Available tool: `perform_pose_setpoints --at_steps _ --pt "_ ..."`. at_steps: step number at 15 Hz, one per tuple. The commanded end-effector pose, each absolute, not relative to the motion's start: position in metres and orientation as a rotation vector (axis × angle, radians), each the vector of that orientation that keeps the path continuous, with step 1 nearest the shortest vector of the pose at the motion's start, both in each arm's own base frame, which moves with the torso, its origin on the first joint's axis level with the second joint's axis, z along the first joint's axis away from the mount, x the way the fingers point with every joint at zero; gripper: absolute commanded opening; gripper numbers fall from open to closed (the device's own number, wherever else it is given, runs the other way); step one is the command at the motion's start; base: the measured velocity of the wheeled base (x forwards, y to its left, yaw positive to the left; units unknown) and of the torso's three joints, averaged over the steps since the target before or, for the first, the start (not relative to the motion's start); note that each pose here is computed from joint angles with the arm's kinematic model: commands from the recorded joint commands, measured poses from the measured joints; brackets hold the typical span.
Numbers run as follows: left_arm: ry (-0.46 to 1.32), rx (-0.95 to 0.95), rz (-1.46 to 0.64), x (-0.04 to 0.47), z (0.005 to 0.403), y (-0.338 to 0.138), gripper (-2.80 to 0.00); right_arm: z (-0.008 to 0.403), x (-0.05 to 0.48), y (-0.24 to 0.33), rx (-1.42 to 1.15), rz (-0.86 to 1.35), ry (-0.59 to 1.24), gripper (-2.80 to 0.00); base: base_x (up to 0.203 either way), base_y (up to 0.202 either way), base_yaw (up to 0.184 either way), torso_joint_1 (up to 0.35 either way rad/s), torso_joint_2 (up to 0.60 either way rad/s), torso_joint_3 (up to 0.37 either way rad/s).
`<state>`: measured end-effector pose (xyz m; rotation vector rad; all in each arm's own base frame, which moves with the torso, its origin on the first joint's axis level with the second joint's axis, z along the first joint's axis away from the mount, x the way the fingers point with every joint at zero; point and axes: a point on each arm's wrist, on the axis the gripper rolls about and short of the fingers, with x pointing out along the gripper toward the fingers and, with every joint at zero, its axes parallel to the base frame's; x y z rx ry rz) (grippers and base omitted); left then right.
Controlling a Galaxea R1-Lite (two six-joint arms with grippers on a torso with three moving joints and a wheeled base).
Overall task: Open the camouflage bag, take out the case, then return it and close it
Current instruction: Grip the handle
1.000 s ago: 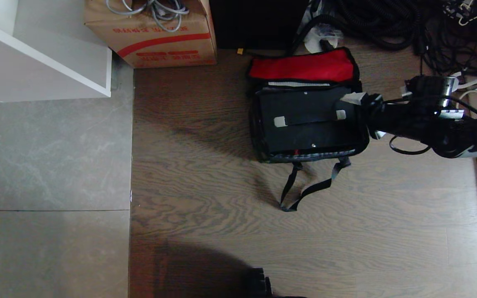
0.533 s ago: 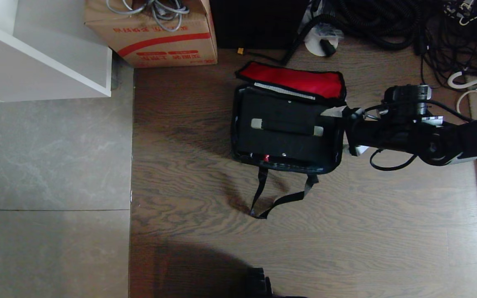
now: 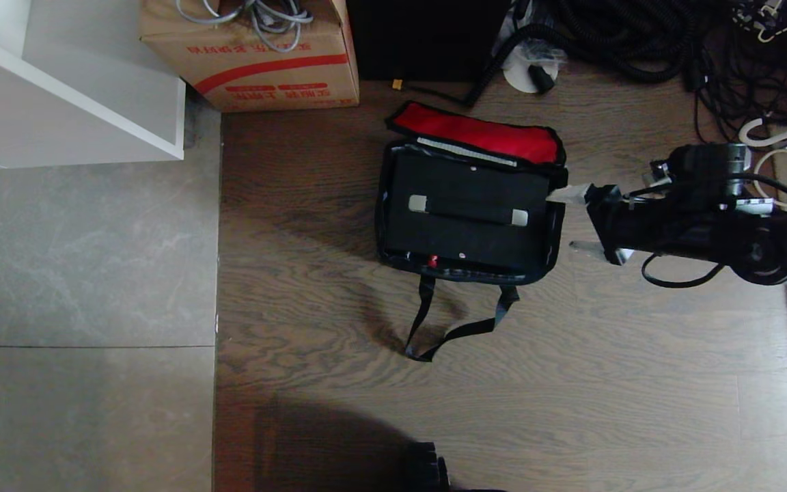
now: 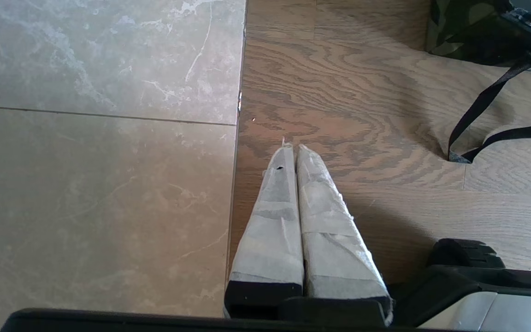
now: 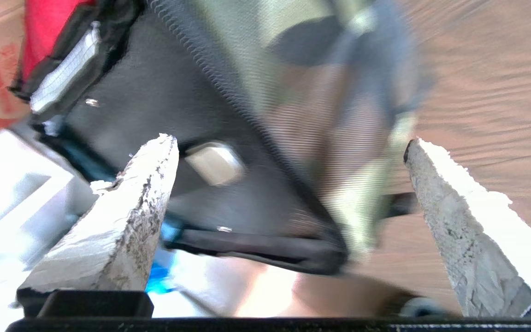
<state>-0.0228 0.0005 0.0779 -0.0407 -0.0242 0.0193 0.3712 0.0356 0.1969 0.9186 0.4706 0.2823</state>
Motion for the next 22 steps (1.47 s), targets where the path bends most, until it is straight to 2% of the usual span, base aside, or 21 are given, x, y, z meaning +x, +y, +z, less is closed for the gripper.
perform_pose_setpoints --at_steps 1,2,7,14,16,18,20,22 --pt "-0.016 -0.042 0.021 -0.022 0.075 0.0 -2.8 0.21 0.353 0.013 0.901 0.262 0.406 0.0 0.0 0.0 0.0 0.0 0.0 0.0" --pt "-0.016 -0.042 0.02 -0.022 0.075 0.001 -2.8 0.214 0.345 0.005 0.902 0.282 0.393 -2.8 0.0 0.0 0.0 0.0 0.0 0.0" --pt "-0.016 -0.042 0.02 -0.022 0.075 0.001 -2.8 0.212 0.272 -0.002 0.814 0.409 0.434 -2.8 0.0 0.0 0.0 0.0 0.0 0.0" --pt "-0.016 -0.042 0.021 -0.022 0.075 0.0 -2.8 0.218 0.086 0.005 0.255 0.422 0.346 -2.8 0.0 0.0 0.0 0.0 0.0 0.0" --pt "-0.016 -0.042 0.021 -0.022 0.075 0.0 -2.8 0.2 0.036 0.006 0.114 0.314 0.33 -2.8 0.0 0.0 0.0 0.0 0.0 0.0" --pt "-0.016 -0.042 0.02 -0.022 0.075 0.001 -2.8 0.162 0.001 0.005 0.016 0.166 0.342 -2.8 0.0 0.0 0.0 0.0 0.0 0.0" --pt "-0.017 -0.042 0.02 -0.022 0.076 0.001 -2.8 0.115 -0.013 0.003 -0.026 0.068 0.379 -2.8 0.0 0.0 0.0 0.0 0.0 0.0" --pt "-0.016 -0.042 0.02 -0.022 0.075 0.001 -2.8 0.088 -0.017 0.001 -0.032 0.03 0.304 -2.8 0.0 0.0 0.0 0.0 0.0 0.0"
